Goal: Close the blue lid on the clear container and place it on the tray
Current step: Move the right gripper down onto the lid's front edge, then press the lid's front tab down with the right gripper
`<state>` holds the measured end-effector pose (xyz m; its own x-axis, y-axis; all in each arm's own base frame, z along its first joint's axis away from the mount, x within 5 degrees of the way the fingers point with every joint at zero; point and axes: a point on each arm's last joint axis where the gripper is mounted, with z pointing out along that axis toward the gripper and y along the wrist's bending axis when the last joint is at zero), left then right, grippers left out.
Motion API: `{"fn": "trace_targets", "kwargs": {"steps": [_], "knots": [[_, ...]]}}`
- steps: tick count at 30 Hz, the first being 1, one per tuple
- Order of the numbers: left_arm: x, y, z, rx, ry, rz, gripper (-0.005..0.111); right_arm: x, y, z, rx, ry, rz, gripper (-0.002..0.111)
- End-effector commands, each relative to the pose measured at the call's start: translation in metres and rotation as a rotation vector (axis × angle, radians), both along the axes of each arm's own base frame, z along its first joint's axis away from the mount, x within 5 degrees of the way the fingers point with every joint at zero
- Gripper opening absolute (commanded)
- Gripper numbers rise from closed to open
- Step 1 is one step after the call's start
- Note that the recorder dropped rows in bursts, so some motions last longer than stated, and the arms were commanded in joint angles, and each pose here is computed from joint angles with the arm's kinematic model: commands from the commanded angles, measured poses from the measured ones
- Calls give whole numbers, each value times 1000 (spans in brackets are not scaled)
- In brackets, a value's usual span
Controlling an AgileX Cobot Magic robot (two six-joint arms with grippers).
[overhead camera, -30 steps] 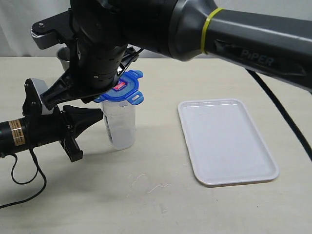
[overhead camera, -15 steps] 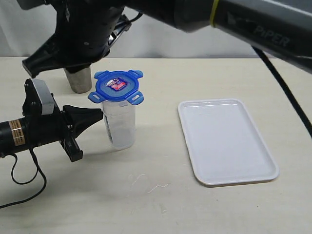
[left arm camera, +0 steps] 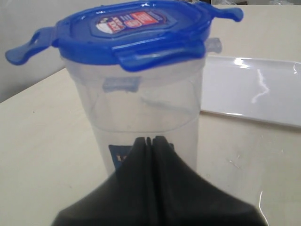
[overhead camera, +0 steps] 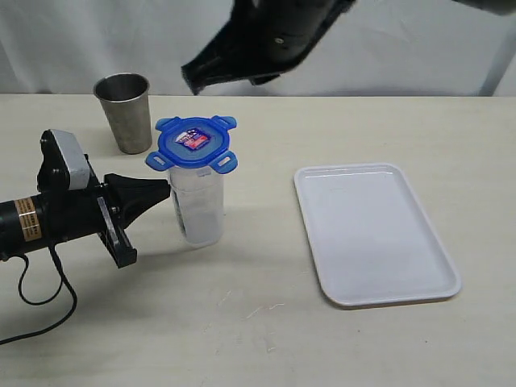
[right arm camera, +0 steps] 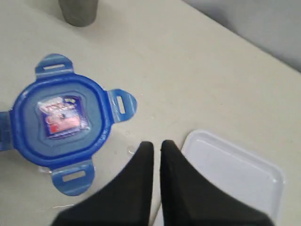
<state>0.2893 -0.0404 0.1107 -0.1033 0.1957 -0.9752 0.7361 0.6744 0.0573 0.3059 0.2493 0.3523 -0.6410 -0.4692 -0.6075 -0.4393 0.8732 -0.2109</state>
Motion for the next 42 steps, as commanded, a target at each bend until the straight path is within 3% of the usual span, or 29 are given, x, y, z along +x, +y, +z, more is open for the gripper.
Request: {"fn": "trace_targets", "kwargs": {"steps": [1, 6, 17, 34, 42], "knots": [[1, -1, 1, -11, -7, -3, 0, 11, -30, -42, 178, 125, 28, 4], [1, -1, 1, -11, -7, -3, 0, 7, -22, -63, 269, 118, 108, 4], [1, -1, 1, -11, -7, -3, 0, 23, -10, -88, 316, 110, 97, 4], [3, 0, 1, -16, -8, 15, 0, 8, -15, -85, 292, 245, 78, 4], [3, 0, 1, -16, -8, 15, 0, -5, -1, -83, 288, 248, 148, 4]]}}
